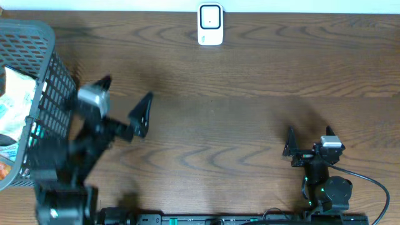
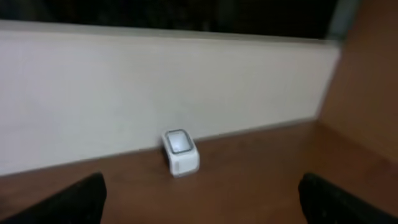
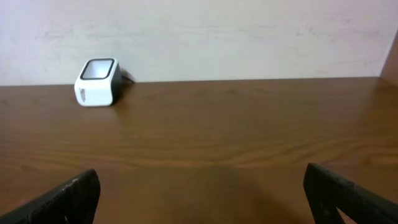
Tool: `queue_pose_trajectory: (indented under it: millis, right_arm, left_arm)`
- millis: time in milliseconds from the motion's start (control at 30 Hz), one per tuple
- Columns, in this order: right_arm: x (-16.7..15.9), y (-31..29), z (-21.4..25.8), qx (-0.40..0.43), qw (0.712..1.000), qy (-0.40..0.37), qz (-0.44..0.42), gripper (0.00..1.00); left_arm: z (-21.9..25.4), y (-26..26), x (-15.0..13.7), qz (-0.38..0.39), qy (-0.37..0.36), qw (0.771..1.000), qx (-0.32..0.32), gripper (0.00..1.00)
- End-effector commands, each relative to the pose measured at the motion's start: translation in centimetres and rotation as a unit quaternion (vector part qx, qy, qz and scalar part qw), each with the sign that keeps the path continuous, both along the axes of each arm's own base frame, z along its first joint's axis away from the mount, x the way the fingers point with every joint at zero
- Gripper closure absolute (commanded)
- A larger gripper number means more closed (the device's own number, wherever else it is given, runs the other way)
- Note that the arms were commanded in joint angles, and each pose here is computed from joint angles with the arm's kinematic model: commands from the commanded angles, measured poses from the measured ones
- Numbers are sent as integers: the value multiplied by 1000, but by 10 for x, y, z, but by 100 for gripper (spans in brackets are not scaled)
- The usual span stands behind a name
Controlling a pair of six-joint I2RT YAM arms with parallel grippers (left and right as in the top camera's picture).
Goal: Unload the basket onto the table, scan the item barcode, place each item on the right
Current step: 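Swing the left gripper over the grey basket and reach down inside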
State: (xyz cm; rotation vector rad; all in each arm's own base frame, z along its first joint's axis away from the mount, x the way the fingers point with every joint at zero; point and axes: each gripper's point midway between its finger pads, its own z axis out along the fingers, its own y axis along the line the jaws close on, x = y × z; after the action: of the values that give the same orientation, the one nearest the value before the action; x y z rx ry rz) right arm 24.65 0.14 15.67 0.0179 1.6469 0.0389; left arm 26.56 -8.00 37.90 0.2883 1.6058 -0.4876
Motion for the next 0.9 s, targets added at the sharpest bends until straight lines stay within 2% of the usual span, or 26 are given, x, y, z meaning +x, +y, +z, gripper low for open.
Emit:
queue_pose_trajectory:
  millis: [0, 233, 500, 867]
  right_arm:
    - [0, -2, -1, 5, 1000, 2, -4, 1]
    - [0, -2, -1, 5, 1000, 2, -4, 1]
    - [0, -2, -1, 5, 1000, 2, -4, 1]
    - [0, -2, -1, 5, 1000, 2, -4, 1]
  left_arm:
    - [31, -21, 6, -77, -3, 997, 29, 2]
    - [54, -24, 24, -91, -4, 995, 28, 2]
    - [55, 6, 43, -47, 62, 997, 17, 2]
    - [54, 38, 70, -30, 140, 990, 4, 2]
